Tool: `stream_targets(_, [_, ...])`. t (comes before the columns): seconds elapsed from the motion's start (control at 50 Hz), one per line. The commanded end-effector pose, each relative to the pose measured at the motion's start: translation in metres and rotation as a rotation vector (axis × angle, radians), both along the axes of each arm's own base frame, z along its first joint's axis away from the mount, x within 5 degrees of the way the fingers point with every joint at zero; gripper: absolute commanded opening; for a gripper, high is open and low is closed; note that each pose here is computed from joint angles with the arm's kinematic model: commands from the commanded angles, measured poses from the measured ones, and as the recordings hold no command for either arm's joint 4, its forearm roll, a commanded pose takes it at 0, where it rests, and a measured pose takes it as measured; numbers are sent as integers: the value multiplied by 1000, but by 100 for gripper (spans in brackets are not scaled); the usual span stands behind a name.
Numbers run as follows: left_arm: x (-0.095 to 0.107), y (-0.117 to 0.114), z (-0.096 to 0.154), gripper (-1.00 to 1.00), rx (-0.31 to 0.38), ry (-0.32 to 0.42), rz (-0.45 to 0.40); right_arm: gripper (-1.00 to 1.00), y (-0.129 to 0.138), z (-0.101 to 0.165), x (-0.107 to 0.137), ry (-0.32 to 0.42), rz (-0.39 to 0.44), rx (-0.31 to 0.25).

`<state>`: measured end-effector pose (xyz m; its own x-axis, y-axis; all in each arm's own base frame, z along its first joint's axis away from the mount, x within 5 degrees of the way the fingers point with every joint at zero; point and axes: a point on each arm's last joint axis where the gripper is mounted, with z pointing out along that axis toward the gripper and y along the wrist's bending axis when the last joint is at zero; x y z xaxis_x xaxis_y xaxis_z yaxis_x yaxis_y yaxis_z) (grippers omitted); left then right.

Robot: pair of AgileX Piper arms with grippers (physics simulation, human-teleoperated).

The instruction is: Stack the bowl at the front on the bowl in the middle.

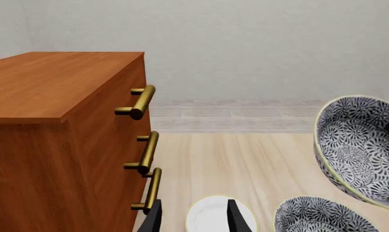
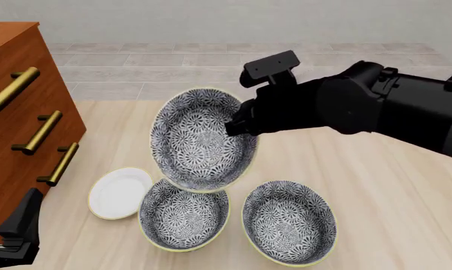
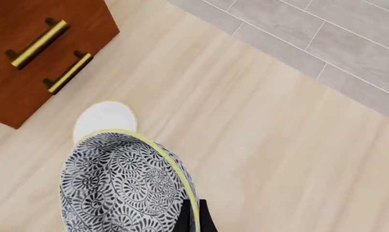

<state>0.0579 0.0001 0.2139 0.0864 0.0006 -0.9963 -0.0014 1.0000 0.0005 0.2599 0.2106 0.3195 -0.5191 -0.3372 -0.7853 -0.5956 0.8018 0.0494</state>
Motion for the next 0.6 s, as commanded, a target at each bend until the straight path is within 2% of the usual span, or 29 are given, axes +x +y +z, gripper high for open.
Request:
stream_targets(0.02, [0,0,0,100,0,1,-1,-100,9,-4,-3,10,15,17])
stream_targets(0.6, [0,0,0,100,0,0,-1,-100,29,-24,-14,47,56,23])
